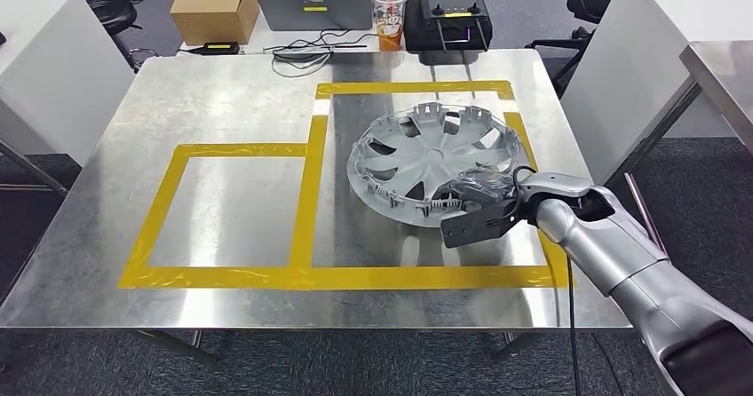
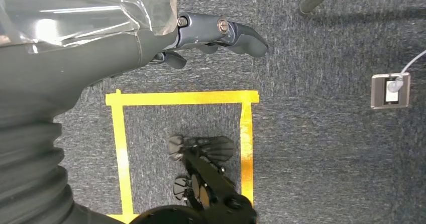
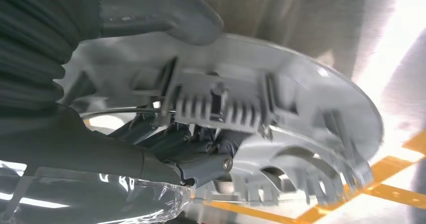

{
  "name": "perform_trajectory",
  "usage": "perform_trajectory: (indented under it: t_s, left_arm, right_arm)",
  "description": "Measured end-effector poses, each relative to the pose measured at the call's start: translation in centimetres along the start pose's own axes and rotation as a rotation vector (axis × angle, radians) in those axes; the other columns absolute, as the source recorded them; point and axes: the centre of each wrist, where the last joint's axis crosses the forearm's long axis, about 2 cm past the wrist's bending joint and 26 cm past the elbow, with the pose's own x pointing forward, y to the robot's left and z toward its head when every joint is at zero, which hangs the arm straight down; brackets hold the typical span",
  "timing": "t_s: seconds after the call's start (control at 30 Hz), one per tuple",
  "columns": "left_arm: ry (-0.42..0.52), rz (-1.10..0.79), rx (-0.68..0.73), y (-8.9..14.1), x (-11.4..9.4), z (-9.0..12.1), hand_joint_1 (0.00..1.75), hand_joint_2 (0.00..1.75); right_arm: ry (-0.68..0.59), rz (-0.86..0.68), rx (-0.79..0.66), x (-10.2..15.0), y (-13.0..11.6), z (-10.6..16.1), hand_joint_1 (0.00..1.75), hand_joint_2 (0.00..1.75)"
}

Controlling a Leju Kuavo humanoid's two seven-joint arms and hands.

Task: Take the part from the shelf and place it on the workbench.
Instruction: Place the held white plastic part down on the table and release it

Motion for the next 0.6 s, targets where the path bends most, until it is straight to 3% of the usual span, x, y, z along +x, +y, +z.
perform_trajectory:
  t_s: [0.03, 0.17, 0.6]
  left_arm:
    - [0.000, -0.002, -0.004, 0.0, 0.0, 0.0, 0.00, 1.75]
    - [0.007, -0.014, -0.008, 0.0, 0.0, 0.0, 0.00, 0.00]
    - [0.007, -0.011, 0.014, 0.1, 0.1, -0.1, 0.00, 0.00]
  right_arm:
    - [0.005, -0.005, 0.007, -0.1, 0.1, 0.0, 0.00, 0.00]
    - [0.020, -0.025, 0.022, -0.4, 0.4, 0.0, 0.00, 0.00]
    - [0.075, -0.054, 0.005, -1.7, 1.4, 0.3, 0.00, 0.00]
